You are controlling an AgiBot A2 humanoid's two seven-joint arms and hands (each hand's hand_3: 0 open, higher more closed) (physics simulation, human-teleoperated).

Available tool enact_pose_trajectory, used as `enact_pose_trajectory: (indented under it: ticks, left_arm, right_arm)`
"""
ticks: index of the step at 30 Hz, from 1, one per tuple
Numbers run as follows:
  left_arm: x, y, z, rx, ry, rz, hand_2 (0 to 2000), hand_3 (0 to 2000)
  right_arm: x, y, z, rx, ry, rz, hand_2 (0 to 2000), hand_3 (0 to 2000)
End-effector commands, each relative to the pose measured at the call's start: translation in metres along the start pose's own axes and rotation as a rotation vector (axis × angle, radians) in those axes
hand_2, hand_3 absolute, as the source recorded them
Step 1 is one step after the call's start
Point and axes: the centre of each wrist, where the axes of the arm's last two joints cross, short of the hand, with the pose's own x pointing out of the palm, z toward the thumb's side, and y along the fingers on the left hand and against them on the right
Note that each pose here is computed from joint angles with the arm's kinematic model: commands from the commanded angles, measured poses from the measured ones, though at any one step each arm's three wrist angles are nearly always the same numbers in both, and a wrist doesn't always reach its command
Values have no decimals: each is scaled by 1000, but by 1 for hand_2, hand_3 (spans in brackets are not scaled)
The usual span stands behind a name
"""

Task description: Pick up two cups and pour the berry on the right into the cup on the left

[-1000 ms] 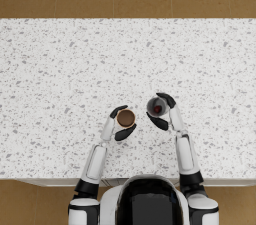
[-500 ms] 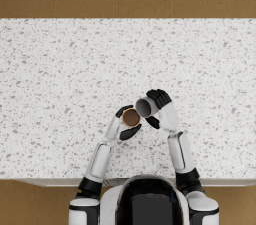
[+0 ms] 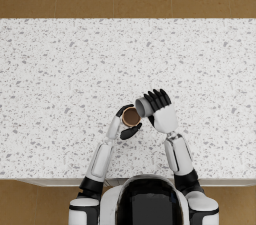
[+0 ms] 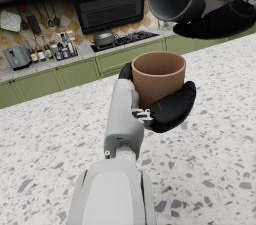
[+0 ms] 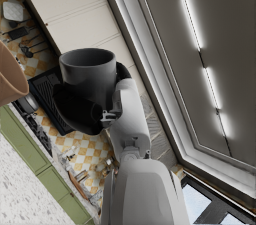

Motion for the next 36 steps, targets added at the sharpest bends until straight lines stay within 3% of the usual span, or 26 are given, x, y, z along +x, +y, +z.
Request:
enact_pose_trajectory:
  ticks: [1, 26, 36]
  left_arm:
    - [0, 5, 3, 13, -4, 5, 2000, 1280]
    - [4, 14, 4, 13, -35, 12, 2000, 1280]
    - [5, 9, -1, -7, -43, 10, 2000, 1280]
  right_arm:
    - [-7, -1, 6, -18, 28, -27, 2000, 1280]
    - [-13, -3, 21, 6, 808, -66, 2000, 1280]
    - [-3, 4, 14, 54, 1010, -14, 2000, 1280]
